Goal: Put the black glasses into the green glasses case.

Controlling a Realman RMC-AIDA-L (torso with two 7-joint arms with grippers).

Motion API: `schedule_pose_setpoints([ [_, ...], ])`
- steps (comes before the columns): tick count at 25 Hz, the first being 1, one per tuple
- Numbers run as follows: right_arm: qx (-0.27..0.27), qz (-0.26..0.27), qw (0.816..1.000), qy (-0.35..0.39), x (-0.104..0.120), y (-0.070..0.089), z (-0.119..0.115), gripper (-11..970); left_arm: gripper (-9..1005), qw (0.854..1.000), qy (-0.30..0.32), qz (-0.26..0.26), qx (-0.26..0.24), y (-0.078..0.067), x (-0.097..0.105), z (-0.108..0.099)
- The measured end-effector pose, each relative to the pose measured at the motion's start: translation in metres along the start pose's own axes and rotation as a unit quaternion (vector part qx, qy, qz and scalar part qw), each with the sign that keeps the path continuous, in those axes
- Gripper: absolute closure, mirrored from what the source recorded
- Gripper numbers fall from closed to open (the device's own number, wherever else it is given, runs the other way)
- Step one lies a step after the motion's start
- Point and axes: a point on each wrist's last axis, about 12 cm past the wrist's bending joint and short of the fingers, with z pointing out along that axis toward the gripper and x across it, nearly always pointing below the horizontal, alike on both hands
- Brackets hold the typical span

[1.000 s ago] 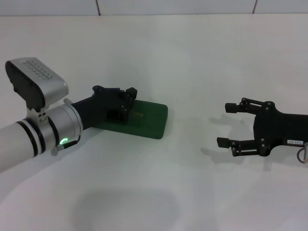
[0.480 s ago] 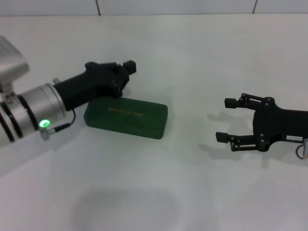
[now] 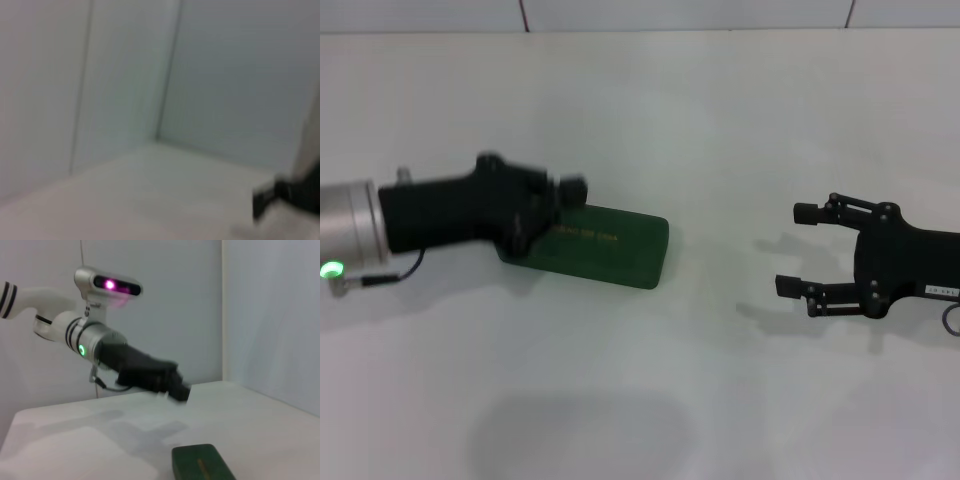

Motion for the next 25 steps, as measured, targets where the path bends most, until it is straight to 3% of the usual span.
schedule_pose_setpoints([
  [3,-0.009,-0.002,1.000,0.001,0.001,0.004,-0.002,70,980,0.999,0.031,0.010,-0.016,-0.006,0.015,-0.008],
  [8,-0.019,-0.011,1.000,0.004,0.006,0.011,-0.007,70,979,0.998,0.025,0.024,-0.048,-0.027,0.031,-0.023],
  [10,-0.019,-0.011,1.000,0.004,0.007,0.012,-0.008,70,792,0.997,0.008,0.019,-0.071,-0.033,0.036,-0.030],
  [16,-0.016,-0.001,1.000,0.007,0.014,0.018,-0.012,70,561,0.992,-0.014,-0.017,-0.124,-0.042,0.051,-0.054],
  [25,-0.009,0.004,1.000,0.010,0.017,0.020,-0.014,70,343,0.989,0.007,-0.047,-0.138,-0.050,0.068,-0.072],
])
